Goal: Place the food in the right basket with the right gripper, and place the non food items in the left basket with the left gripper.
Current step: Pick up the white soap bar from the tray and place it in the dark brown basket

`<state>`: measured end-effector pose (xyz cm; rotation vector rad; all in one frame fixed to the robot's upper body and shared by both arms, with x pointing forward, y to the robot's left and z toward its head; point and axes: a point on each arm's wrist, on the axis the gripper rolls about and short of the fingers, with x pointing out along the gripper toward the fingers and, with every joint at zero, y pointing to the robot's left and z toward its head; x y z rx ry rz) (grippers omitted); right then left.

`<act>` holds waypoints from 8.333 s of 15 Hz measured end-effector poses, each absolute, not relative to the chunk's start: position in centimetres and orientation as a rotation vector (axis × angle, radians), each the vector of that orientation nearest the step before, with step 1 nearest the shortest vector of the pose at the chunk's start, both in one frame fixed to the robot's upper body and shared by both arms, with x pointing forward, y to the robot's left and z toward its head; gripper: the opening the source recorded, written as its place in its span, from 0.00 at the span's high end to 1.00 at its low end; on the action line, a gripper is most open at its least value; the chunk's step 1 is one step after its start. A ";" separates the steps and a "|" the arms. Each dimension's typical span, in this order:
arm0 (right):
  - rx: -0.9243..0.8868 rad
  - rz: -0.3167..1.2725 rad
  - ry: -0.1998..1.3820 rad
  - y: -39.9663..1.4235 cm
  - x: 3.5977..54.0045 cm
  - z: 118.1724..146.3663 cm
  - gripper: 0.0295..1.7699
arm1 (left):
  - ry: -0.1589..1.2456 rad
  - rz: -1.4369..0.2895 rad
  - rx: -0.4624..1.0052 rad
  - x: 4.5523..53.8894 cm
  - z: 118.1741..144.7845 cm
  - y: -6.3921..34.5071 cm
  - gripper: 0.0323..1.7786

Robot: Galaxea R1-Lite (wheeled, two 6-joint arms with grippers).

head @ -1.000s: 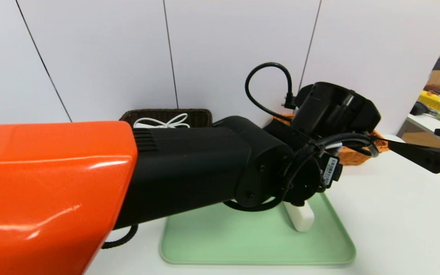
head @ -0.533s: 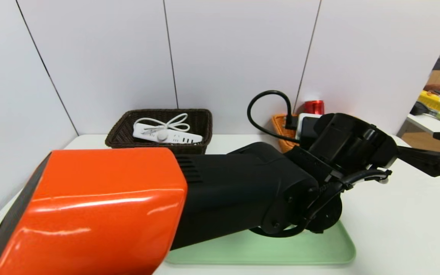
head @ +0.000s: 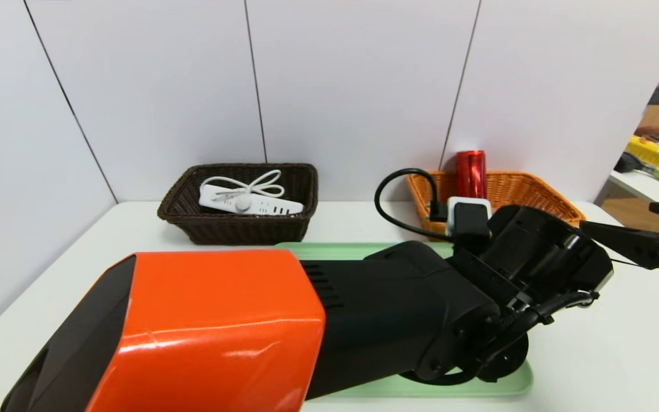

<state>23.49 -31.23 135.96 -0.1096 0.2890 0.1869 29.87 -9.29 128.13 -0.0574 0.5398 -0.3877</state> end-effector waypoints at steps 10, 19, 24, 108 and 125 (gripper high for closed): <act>-0.111 0.163 0.256 -31.4 22.6 136.7 0.04 | 0.572 -0.320 -0.034 29.9 126.6 -9.2 0.05; -0.107 0.155 0.254 -31.5 22.6 136.7 0.04 | 0.641 -0.277 0.047 29.7 125.5 -8.5 0.05; -0.106 0.158 0.251 -31.5 22.3 136.7 0.04 | 0.645 -0.275 0.081 29.8 124.8 -8.7 0.05; -0.124 0.174 0.363 -31.0 24.4 134.3 0.04 | 0.142 0.293 -0.416 49.2 137.3 13.7 0.77; -0.128 0.178 0.373 -30.9 24.5 134.1 0.04 | 0.099 0.310 -0.429 49.8 137.2 13.8 0.76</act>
